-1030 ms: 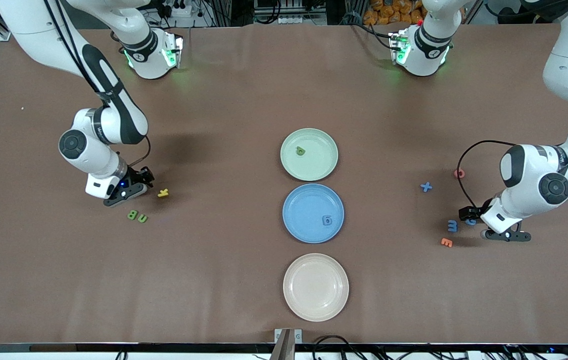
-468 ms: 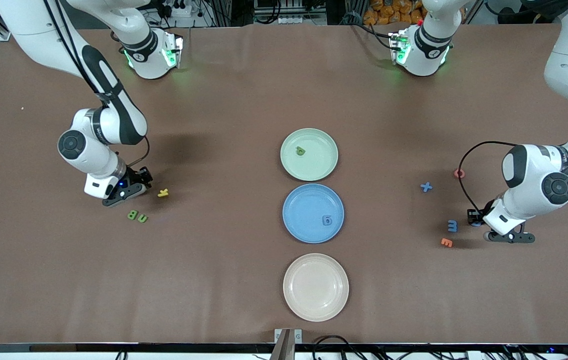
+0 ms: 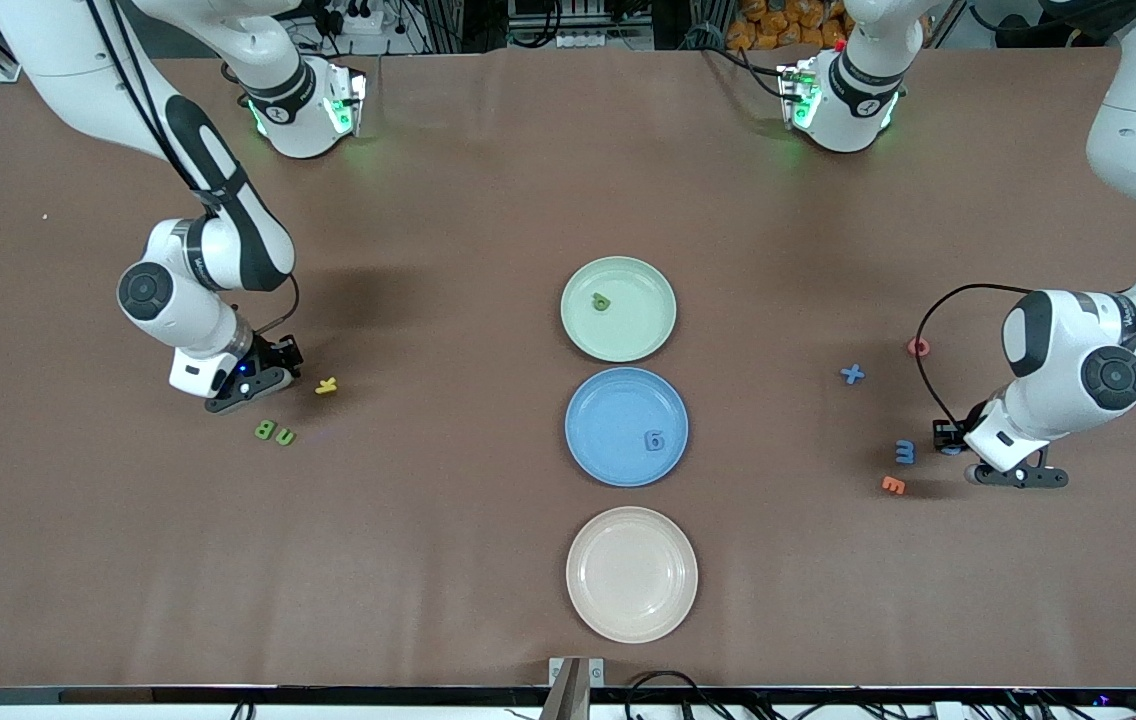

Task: Sort letters by color into matching plates
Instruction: 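Grasp the green Z and blue c with the right and left grippers, then carry the Z and c over the green and blue plates with both grippers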

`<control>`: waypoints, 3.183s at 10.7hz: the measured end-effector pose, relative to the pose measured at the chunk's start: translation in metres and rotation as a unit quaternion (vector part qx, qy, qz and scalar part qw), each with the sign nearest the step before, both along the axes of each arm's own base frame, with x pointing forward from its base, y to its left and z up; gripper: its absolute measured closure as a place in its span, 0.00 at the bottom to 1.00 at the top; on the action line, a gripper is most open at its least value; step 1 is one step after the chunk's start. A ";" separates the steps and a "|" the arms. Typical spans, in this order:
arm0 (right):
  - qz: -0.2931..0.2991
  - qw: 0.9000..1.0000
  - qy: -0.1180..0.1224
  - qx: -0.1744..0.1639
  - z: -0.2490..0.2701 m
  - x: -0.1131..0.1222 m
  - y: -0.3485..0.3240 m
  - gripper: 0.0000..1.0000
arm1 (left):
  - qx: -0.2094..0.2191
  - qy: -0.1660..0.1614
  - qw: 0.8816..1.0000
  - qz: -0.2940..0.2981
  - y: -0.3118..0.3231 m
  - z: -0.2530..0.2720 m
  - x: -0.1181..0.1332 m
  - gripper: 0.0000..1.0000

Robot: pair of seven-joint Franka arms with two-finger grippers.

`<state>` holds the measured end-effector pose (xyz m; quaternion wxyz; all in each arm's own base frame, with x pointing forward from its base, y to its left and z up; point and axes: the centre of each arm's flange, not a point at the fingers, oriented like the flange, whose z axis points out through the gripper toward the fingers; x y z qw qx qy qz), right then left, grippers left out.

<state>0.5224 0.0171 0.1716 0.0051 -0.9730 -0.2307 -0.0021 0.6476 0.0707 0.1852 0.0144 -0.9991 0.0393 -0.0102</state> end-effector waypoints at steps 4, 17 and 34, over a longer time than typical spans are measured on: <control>-0.001 1.000 -0.004 -0.001 0.003 0.002 -0.001 0.66 | 0.024 0.038 0.999 0.008 -0.042 0.042 0.026 0.65; -0.040 0.998 0.042 0.007 0.106 0.032 0.033 0.66 | -0.008 0.074 0.990 0.116 -0.240 0.071 0.014 0.65; -0.200 0.979 0.004 0.040 0.118 0.017 0.232 0.66 | -0.108 0.039 0.986 0.123 -0.446 0.100 -0.042 0.24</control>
